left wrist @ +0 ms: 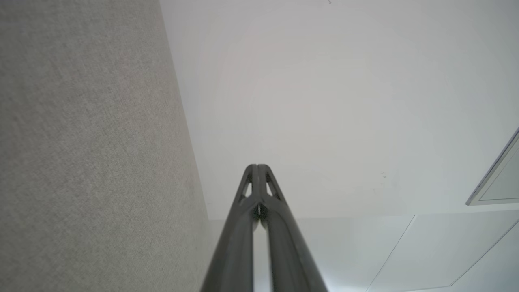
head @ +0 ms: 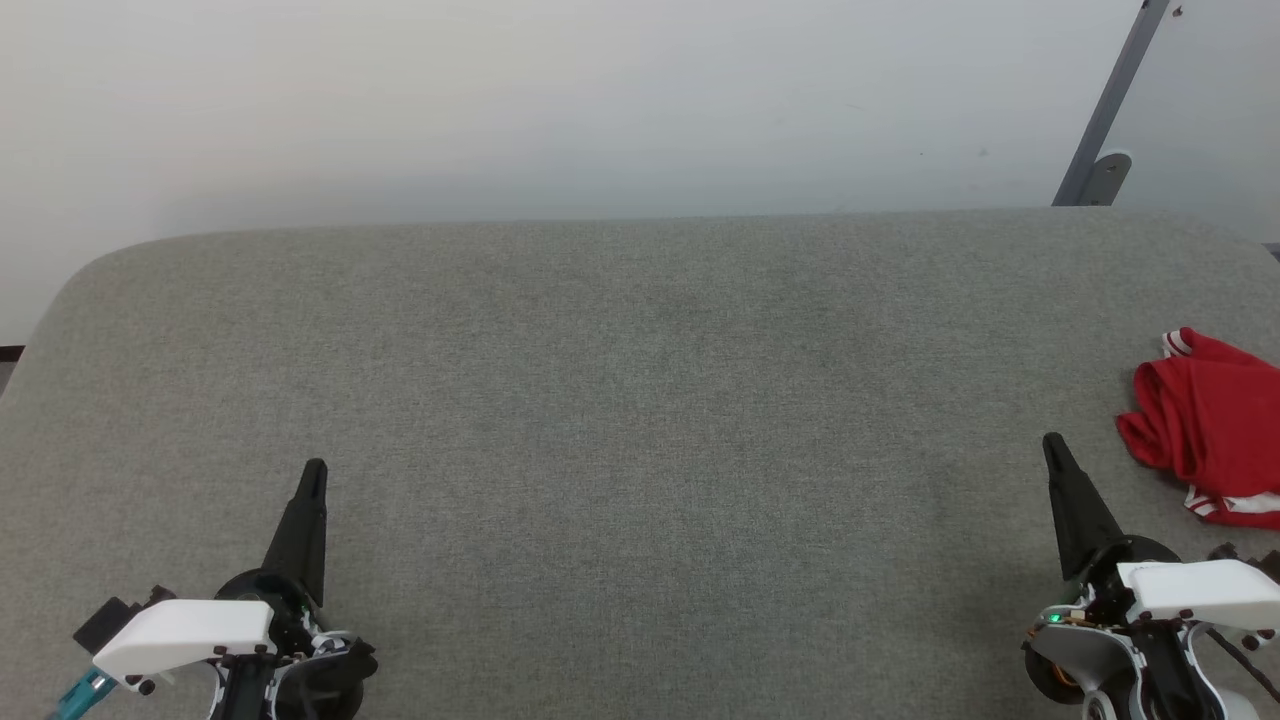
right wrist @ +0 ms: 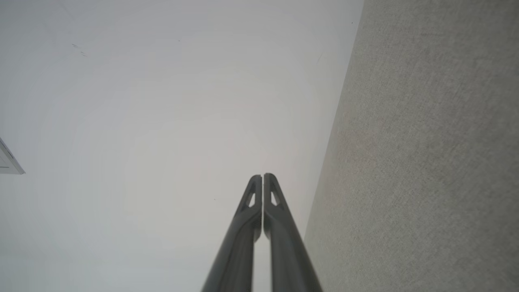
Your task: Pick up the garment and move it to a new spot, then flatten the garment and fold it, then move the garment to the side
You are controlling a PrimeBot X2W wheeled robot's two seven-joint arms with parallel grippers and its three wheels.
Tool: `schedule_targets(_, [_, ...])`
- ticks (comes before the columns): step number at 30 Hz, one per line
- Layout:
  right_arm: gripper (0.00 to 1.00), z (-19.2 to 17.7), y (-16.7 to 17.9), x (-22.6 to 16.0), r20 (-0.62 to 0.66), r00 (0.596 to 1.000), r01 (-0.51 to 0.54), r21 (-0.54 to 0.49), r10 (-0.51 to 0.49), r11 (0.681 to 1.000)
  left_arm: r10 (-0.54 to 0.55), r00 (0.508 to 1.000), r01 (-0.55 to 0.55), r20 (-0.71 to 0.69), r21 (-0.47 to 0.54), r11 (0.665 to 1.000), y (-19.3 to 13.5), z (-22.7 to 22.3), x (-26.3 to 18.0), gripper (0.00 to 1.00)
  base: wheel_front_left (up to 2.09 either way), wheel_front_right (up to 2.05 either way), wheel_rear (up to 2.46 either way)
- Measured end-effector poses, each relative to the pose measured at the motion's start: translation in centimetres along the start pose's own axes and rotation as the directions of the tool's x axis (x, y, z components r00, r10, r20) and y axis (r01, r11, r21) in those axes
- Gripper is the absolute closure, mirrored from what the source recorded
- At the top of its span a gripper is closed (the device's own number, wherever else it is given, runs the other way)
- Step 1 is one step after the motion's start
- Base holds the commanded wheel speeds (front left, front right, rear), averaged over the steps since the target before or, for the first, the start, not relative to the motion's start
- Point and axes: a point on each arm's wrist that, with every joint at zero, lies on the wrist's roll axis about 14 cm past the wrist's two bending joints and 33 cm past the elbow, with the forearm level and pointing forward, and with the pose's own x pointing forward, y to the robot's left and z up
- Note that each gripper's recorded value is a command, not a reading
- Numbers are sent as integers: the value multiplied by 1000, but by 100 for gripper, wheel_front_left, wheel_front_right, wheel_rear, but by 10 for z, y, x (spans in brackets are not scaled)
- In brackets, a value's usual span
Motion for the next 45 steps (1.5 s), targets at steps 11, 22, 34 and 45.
schedule_targets(11, [100, 0, 0, 0, 0, 1000, 0, 0, 0, 1000, 0, 1000, 0, 0, 0, 1000, 0, 0, 0, 100, 0, 0, 0])
schedule_targets(22, [100, 0, 0, 0, 0, 1000, 0, 0, 0, 1000, 0, 1000, 0, -2, 0, 1000, 0, 0, 0, 100, 0, 0, 0])
schedule_targets(34, [100, 0, 0, 0, 0, 1000, 0, 0, 0, 1000, 0, 1000, 0, -1, 0, 1000, 0, 0, 0, 100, 0, 0, 0])
schedule_targets(45, [100, 0, 0, 0, 0, 1000, 0, 0, 0, 1000, 0, 1000, 0, -1, -1, 1000, 0, 0, 0, 100, 0, 0, 0])
